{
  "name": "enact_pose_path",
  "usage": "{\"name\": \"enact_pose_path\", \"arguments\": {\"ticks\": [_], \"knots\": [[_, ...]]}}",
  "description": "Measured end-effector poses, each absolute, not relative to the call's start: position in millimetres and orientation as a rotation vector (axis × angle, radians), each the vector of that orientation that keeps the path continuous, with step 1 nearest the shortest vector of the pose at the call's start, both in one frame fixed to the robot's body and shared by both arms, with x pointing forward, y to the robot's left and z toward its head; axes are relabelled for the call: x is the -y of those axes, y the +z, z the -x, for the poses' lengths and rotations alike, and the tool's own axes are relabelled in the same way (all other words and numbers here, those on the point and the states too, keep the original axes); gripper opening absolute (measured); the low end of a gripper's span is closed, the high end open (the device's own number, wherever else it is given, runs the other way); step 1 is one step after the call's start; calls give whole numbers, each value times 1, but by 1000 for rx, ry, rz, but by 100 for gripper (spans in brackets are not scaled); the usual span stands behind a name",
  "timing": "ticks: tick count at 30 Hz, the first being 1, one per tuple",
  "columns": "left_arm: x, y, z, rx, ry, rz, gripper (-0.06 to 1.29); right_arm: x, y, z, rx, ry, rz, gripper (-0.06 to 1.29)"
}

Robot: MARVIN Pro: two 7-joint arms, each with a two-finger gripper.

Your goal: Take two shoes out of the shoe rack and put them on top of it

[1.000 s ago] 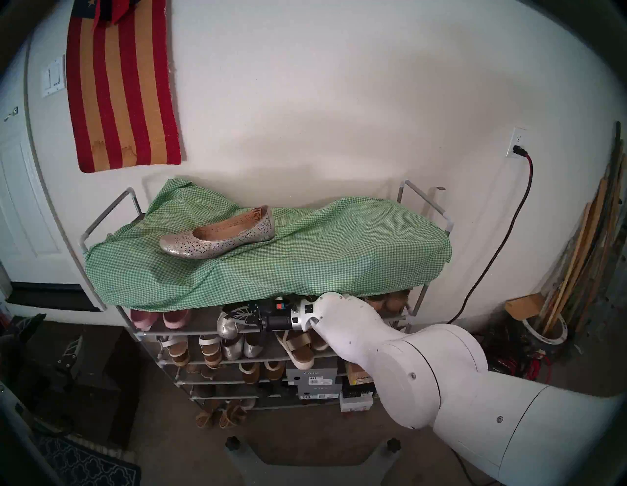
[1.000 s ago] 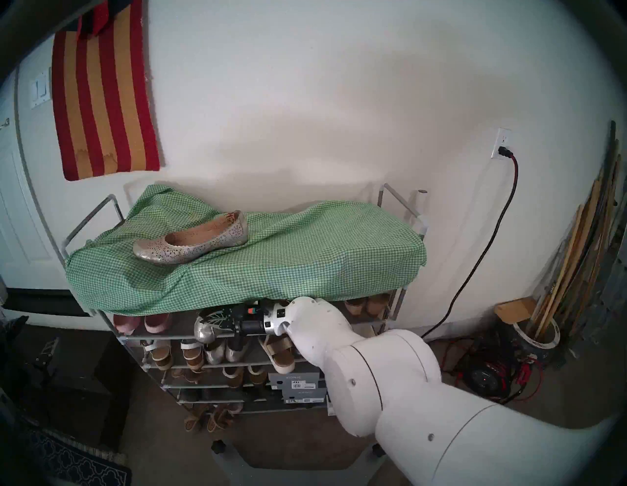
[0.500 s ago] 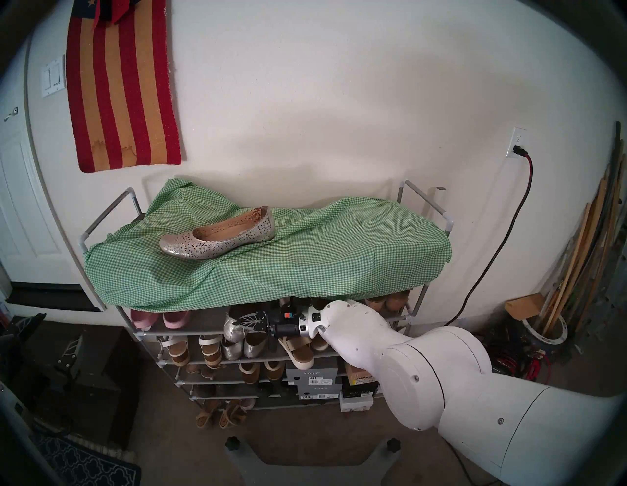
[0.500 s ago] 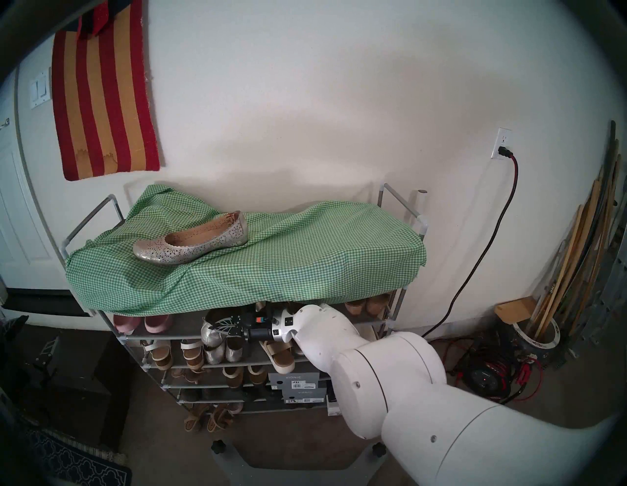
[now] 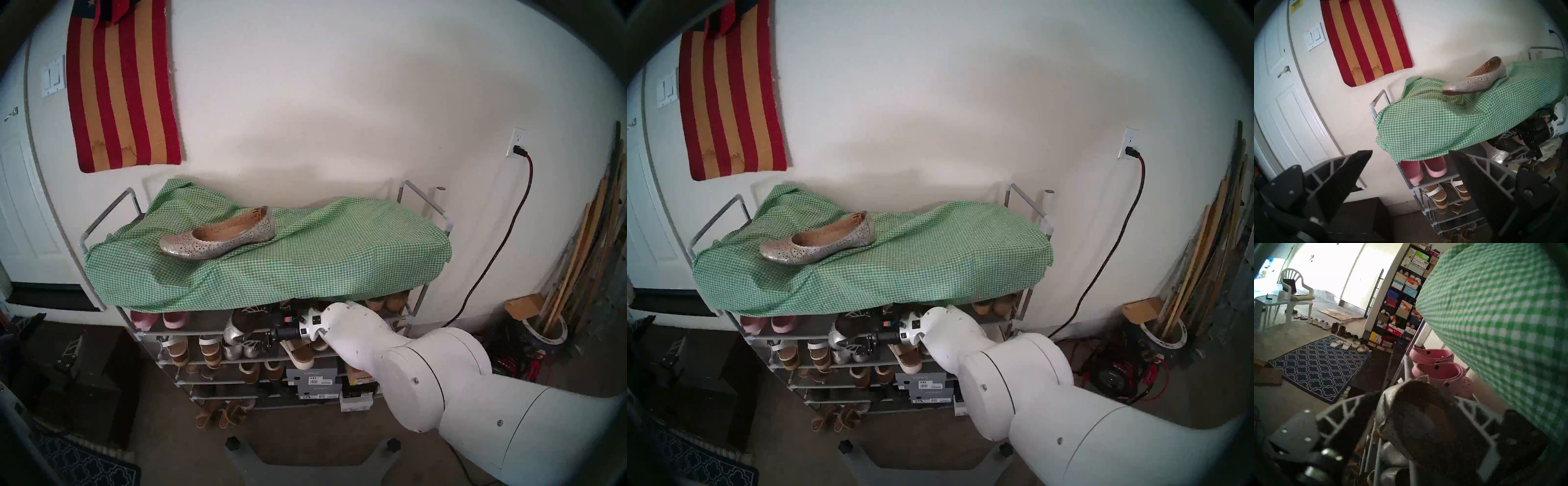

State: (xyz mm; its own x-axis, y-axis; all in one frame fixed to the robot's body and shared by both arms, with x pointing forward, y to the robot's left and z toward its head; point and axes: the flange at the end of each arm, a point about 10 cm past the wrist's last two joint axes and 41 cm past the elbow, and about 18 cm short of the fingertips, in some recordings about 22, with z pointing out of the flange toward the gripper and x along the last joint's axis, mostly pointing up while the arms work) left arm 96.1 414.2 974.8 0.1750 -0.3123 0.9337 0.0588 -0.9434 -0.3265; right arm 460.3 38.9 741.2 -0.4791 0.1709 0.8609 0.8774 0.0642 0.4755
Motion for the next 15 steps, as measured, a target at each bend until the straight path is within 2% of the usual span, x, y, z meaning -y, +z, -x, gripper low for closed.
{"name": "enact_pose_path", "arguments": {"ticks": [2, 4, 6, 7, 15], "knots": [[-414, 975, -96, -243, -1834, 2167, 127, -38, 739, -459, 1733, -1451, 1052, 31], [-414, 975, -96, -243, -1834, 2167, 127, -38, 737, -457, 1739, -1443, 1051, 87], [-414, 975, -96, -243, -1834, 2167, 127, -38, 736, -457, 1744, -1439, 1049, 112], [-414, 975, -96, -243, -1834, 2167, 127, -38, 736, -456, 1748, -1436, 1048, 119], [-414, 975, -96, -243, -1835, 2168, 127, -38, 738, -458, 1766, -1434, 1038, 119]]}}
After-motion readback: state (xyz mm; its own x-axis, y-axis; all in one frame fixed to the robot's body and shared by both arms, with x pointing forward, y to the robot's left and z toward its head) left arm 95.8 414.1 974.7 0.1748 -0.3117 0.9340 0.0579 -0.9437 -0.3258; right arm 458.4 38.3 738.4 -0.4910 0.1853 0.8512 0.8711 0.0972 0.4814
